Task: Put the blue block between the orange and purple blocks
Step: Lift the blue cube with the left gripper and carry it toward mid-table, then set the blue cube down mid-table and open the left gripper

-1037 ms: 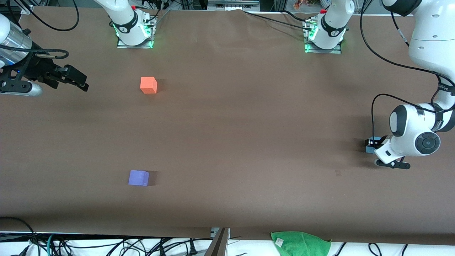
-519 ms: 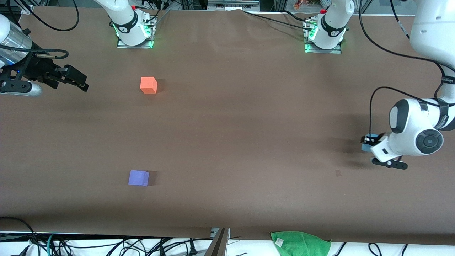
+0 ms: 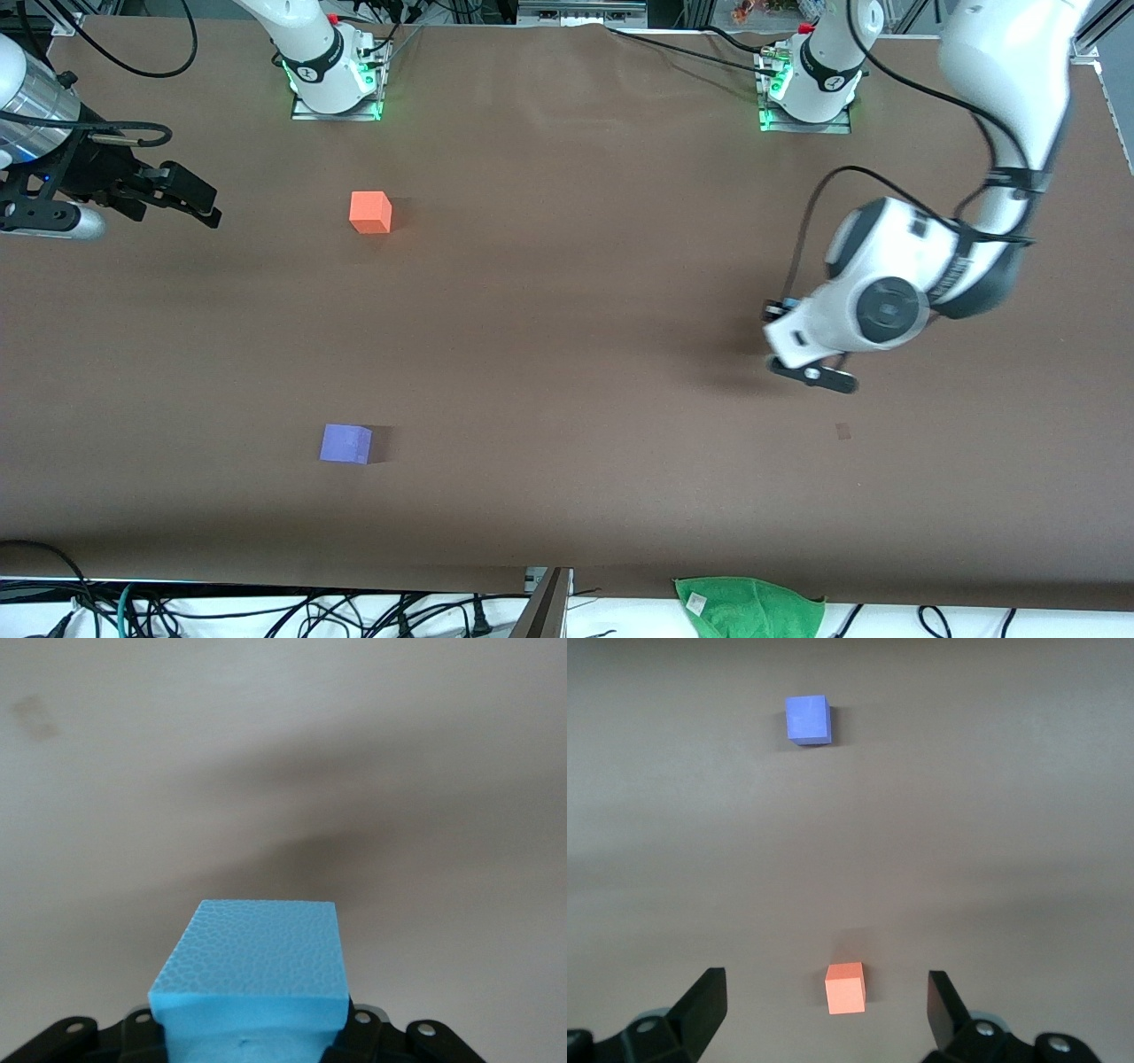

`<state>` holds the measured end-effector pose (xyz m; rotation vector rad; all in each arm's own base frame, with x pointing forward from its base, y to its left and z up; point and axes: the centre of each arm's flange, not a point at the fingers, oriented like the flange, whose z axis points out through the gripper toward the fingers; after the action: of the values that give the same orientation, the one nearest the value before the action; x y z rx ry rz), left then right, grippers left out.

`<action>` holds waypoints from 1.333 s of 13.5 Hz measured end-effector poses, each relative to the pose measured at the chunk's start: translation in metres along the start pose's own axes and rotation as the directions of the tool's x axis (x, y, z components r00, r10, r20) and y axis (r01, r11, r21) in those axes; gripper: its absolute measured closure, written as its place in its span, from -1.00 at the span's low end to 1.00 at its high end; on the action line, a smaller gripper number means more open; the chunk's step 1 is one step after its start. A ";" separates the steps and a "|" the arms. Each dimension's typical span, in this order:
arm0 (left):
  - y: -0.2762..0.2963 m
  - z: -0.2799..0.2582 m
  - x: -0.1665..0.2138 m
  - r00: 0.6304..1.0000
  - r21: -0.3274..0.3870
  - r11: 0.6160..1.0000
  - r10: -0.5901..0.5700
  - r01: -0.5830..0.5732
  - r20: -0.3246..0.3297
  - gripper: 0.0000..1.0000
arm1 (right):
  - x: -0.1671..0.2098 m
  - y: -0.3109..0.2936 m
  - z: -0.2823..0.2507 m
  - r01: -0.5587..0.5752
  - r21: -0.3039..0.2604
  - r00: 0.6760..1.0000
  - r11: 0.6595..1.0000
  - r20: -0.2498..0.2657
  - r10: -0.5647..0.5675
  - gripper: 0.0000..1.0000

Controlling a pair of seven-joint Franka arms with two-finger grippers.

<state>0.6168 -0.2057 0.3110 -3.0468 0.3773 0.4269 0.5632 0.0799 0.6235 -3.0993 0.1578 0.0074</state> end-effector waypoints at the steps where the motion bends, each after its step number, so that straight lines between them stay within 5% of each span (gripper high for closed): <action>1: 0.033 0.001 0.003 1.000 -0.006 1.000 -0.010 0.010 -0.005 -0.17 | 0.000 -0.001 0.000 0.001 0.000 1.000 1.000 0.000 -0.001 -1.00; 7: 0.193 0.061 0.021 0.985 -0.132 0.981 -0.153 0.142 -0.076 -0.17 | 0.002 -0.001 -0.002 -0.001 0.005 1.000 1.000 -0.020 0.001 -1.00; 12: 0.238 0.118 0.025 0.971 -0.146 0.968 -0.221 0.206 -0.096 -0.17 | 0.011 0.001 -0.005 -0.007 0.020 0.997 1.000 -0.082 0.009 -1.00; 16: 0.224 0.109 0.037 0.962 -0.157 0.961 -0.247 0.227 -0.118 -0.93 | 0.017 -0.002 0.003 -0.005 0.019 0.997 1.000 -0.080 0.006 -1.00; 18: 0.223 0.098 0.035 0.963 -0.146 0.963 -0.245 0.228 -0.114 -1.00 | 0.016 -0.007 0.003 0.004 0.020 0.997 1.000 -0.081 -0.002 -1.00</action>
<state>0.5684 -0.4231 0.2050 -3.2028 -0.0157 0.2486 0.5801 0.0854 0.6203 -3.0813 0.1544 -0.1199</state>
